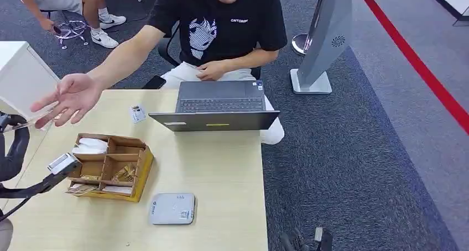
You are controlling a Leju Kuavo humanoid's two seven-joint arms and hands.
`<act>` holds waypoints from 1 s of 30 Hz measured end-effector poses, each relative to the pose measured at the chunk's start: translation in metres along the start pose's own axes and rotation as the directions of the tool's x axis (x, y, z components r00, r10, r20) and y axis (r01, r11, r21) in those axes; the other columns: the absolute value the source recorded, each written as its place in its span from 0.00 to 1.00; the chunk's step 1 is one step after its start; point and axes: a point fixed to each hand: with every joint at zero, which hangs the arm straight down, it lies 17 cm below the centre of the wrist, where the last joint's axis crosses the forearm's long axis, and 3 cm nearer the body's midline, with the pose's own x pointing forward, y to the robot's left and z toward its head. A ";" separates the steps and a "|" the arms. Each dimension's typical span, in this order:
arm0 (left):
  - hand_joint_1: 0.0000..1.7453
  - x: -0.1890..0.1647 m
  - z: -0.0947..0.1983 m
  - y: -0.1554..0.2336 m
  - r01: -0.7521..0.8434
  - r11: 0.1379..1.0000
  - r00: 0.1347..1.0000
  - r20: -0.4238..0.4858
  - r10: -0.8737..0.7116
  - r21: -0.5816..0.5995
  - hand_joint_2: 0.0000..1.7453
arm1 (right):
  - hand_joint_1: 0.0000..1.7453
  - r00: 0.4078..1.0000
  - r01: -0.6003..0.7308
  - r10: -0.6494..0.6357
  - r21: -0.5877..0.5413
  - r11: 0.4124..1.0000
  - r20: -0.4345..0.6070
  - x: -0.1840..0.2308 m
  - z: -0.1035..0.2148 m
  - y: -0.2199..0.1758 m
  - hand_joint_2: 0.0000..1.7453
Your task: Pass the card to the sensor for recognition and then transmit it.
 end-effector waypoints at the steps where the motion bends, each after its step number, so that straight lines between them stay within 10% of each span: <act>1: 1.00 0.000 0.000 -0.001 0.001 1.000 1.000 -0.001 -0.001 -0.001 1.00 | 0.00 1.000 0.000 0.000 0.000 1.000 0.000 0.000 0.000 0.000 1.00; 19: 1.00 -0.002 0.000 -0.003 0.001 1.000 1.000 -0.004 -0.001 -0.006 1.00 | 0.00 1.000 0.002 -0.002 -0.002 1.000 0.001 0.000 0.000 0.000 1.00; 20: 0.30 -0.002 0.000 -0.003 0.002 1.000 1.000 -0.002 -0.002 -0.005 1.00 | 0.00 1.000 0.002 -0.002 -0.002 1.000 0.001 0.000 0.000 0.000 1.00; 21: 0.01 -0.002 0.000 -0.003 0.001 1.000 1.000 -0.002 -0.001 -0.006 1.00 | 0.00 1.000 0.002 -0.002 -0.002 1.000 0.000 0.000 0.000 0.000 1.00; 30: 0.00 0.000 0.000 -0.003 -0.010 1.000 1.000 -0.002 0.010 -0.004 1.00 | 0.00 1.000 0.002 -0.002 -0.004 1.000 0.001 0.000 0.000 -0.001 1.00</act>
